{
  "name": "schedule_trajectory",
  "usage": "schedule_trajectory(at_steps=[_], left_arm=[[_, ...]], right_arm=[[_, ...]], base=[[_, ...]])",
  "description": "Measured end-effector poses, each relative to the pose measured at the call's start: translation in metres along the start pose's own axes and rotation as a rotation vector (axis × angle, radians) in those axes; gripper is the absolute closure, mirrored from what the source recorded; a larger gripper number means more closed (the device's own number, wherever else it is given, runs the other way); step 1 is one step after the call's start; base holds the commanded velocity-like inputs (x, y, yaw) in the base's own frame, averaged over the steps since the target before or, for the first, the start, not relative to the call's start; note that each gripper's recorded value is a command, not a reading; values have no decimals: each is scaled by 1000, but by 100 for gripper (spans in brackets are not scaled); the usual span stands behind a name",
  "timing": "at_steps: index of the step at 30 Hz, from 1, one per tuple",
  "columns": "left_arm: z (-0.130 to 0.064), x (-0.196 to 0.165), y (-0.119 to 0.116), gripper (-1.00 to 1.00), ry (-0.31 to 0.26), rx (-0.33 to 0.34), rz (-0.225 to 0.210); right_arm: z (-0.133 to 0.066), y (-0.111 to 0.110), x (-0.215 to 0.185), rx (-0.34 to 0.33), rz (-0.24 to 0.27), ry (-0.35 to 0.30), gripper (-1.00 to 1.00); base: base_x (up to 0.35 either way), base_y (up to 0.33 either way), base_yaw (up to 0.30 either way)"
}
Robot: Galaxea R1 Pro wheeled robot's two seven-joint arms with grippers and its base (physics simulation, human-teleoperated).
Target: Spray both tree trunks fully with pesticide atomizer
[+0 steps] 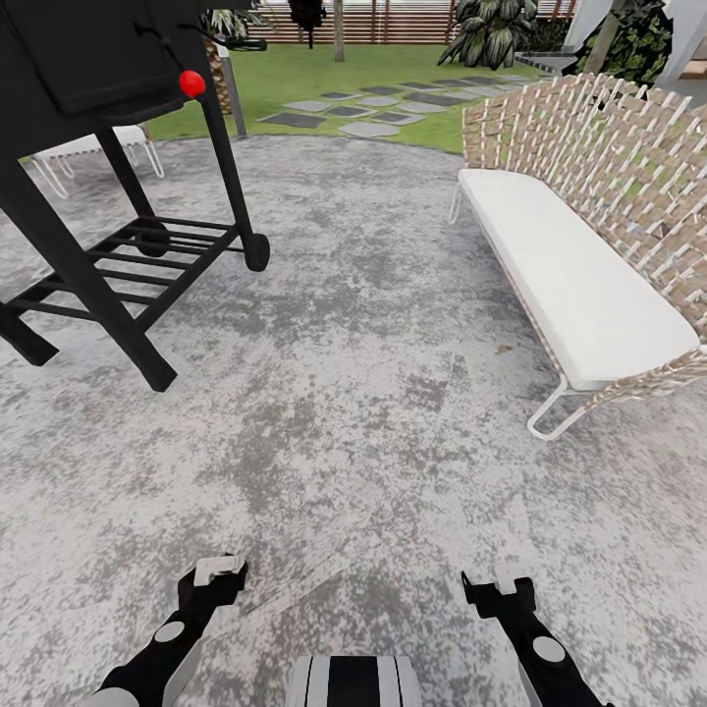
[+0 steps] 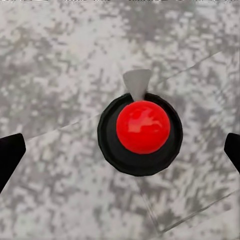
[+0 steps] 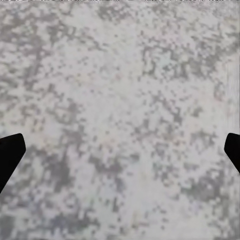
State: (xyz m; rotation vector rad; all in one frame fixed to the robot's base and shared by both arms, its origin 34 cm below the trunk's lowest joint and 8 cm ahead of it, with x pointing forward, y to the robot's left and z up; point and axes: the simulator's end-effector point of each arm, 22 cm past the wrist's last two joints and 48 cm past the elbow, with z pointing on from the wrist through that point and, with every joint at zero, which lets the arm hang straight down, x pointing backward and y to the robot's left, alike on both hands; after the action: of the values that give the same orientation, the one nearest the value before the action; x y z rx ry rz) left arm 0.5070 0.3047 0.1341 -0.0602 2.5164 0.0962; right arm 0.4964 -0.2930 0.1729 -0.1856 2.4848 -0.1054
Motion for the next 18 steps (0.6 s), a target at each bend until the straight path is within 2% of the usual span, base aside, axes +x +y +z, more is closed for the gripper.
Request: schedule_trajectory(at_steps=[6, 18], left_arm=[[0, 0, 1, -100, -1, -1, 1], [-1, 1, 1, -100, -1, -1, 1]], right_arm=[[0, 0, 0, 0, 0, 0, -100], [0, 0, 1, -1, 0, 2, -100]], base=[[87, -52, 0], [5, -3, 0]])
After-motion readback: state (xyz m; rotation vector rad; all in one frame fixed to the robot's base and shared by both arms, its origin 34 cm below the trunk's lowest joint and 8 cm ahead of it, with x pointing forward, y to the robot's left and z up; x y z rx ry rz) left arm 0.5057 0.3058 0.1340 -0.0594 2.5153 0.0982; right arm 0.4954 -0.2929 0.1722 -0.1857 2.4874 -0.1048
